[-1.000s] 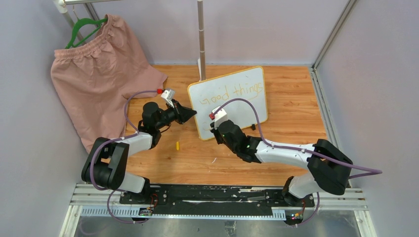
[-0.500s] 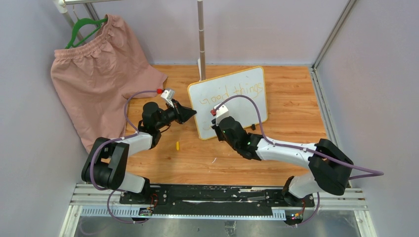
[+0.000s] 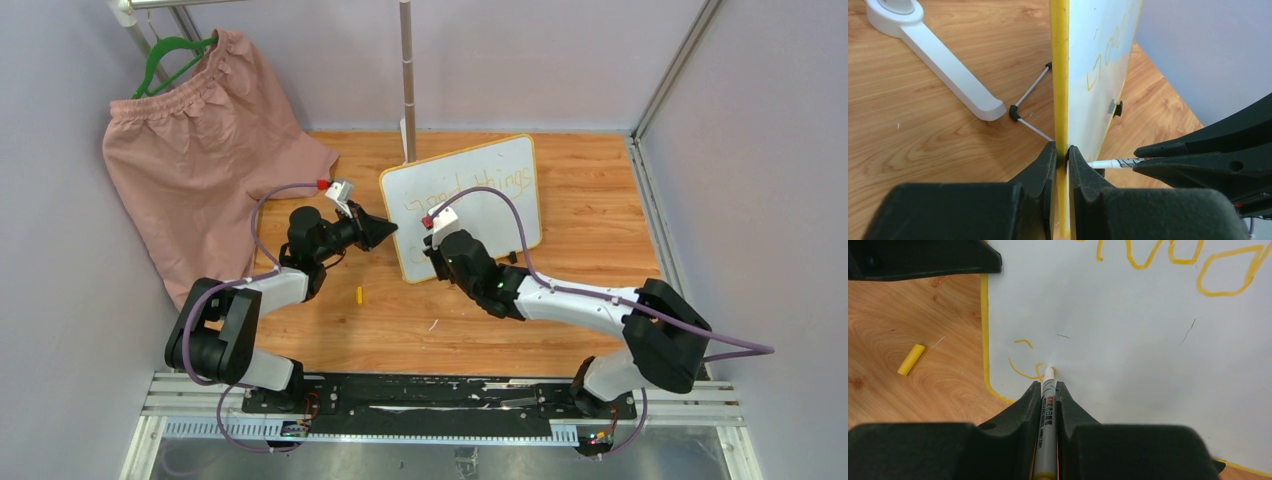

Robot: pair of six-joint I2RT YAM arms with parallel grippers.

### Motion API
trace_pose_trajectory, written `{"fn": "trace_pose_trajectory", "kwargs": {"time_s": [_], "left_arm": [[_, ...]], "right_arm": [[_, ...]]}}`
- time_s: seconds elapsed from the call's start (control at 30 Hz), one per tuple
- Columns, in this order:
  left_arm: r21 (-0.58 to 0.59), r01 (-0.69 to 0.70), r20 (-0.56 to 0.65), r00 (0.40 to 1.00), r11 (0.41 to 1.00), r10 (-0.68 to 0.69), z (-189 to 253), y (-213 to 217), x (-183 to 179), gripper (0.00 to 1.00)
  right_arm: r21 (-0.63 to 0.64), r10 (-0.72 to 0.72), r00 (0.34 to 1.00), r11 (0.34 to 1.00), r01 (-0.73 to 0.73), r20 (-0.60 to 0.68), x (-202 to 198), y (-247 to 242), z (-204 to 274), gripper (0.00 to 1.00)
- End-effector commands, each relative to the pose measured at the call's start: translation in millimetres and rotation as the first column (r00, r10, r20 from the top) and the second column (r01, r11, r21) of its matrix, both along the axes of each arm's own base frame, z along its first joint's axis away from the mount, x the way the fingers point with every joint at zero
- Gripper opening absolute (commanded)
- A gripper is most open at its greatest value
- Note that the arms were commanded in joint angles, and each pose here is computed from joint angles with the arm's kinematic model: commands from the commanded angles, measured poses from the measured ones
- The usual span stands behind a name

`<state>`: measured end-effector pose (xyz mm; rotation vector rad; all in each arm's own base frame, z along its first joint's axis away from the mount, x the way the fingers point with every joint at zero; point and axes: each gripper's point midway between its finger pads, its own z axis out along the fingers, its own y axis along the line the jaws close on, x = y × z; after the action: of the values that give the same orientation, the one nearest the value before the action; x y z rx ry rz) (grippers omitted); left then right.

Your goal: Write a sentence on the whiteboard

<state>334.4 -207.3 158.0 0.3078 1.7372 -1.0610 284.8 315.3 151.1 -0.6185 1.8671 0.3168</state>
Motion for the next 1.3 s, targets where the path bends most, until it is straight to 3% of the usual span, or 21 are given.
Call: {"fn": "trace_pose_trajectory", "kwargs": {"time_s": [0.0,0.3,0.6,0.8,1.27], "left_arm": [[0.008,0.035,0.072,0.997,0.999,-0.035,15.6,-7.9,-1.1,0.00],[0.007,0.036,0.073,0.997,0.999,-0.036,16.2,-8.1,-1.5,0.00],[0.008,0.036,0.072,0.997,0.999,-0.036,15.7,-8.2,-1.1,0.00],[0.009,0.033,0.073,0.997,0.999,-0.033,15.5,-7.7,-1.0,0.00],[0.015,0.033,0.067,0.997,0.999,-0.034,12.3,-7.7,-0.2,0.00]], "right_arm": [[0.030,0.002,1.000,1.000,-0.002,0.005,9.4,7.6,5.9,0.00],[0.037,0.041,0.999,0.999,-0.040,-0.016,-0.2,15.6,0.3,0.00],[0.080,-0.038,0.997,0.996,0.033,0.062,-0.2,-21.3,35.9,0.00],[0.136,-0.070,0.993,0.989,0.056,0.098,7.9,-42.3,34.8,0.00],[0.197,0.053,0.995,0.978,-0.068,0.084,6.8,-12.0,31.8,0.00]]}}
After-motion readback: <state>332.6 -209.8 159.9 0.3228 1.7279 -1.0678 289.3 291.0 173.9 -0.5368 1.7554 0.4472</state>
